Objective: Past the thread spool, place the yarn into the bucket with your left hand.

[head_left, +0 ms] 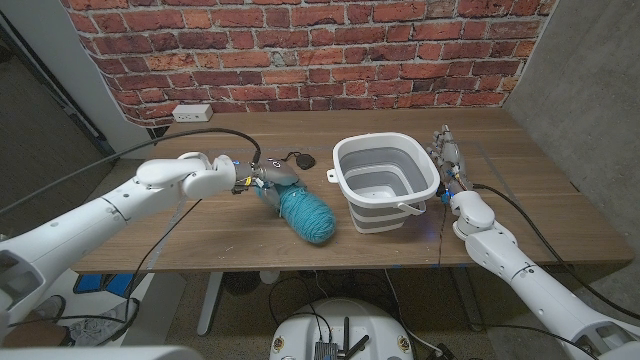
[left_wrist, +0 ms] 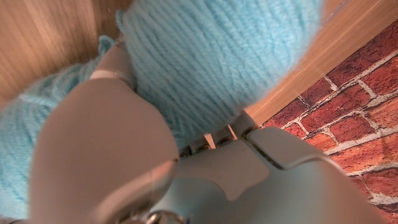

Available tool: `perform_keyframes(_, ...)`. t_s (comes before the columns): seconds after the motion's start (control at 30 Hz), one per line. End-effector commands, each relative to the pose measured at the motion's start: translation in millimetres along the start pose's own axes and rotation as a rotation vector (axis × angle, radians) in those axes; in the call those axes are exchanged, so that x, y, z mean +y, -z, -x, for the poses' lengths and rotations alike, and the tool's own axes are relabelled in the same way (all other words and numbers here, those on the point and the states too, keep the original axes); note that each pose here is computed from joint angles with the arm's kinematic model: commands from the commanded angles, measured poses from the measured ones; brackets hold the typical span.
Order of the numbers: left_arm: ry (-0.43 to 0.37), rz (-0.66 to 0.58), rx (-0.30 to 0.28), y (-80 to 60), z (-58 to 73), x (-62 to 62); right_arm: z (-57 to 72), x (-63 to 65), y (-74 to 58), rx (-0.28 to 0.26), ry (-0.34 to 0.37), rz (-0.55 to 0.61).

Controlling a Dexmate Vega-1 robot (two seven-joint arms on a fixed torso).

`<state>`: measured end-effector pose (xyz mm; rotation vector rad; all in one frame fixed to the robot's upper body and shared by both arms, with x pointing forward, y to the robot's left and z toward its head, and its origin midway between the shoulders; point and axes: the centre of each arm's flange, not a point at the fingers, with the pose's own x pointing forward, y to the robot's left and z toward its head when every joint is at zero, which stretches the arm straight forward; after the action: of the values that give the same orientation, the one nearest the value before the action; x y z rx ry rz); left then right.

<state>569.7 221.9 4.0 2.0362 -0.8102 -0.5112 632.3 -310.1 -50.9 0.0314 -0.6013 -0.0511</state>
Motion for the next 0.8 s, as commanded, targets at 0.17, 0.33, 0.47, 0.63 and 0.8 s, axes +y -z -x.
perform_keyframes(0.17, 0.0, 0.042, 0.007, 13.5, 10.9, 20.4, -2.6, 0.2, -5.1, 0.005, -0.008, 0.008)
perform_keyframes(0.33, 0.0, 0.024, -0.005, 14.4, 18.6, 28.1, -3.1, 0.4, -5.6, 0.003, -0.009, 0.011)
perform_keyframes(0.47, 0.004, 0.026, -0.007, 16.2, 25.1, 33.8, -3.3, 0.3, -5.0, 0.001, -0.009, 0.014)
perform_keyframes(0.63, 0.006, 0.043, -0.018, 22.0, 32.4, 42.9, -4.7, 1.4, -3.2, 0.0, -0.01, 0.014)
perform_keyframes(0.8, 0.008, 0.011, -0.022, 24.0, 42.5, 55.3, -5.6, 2.5, -3.8, -0.001, -0.01, 0.012)
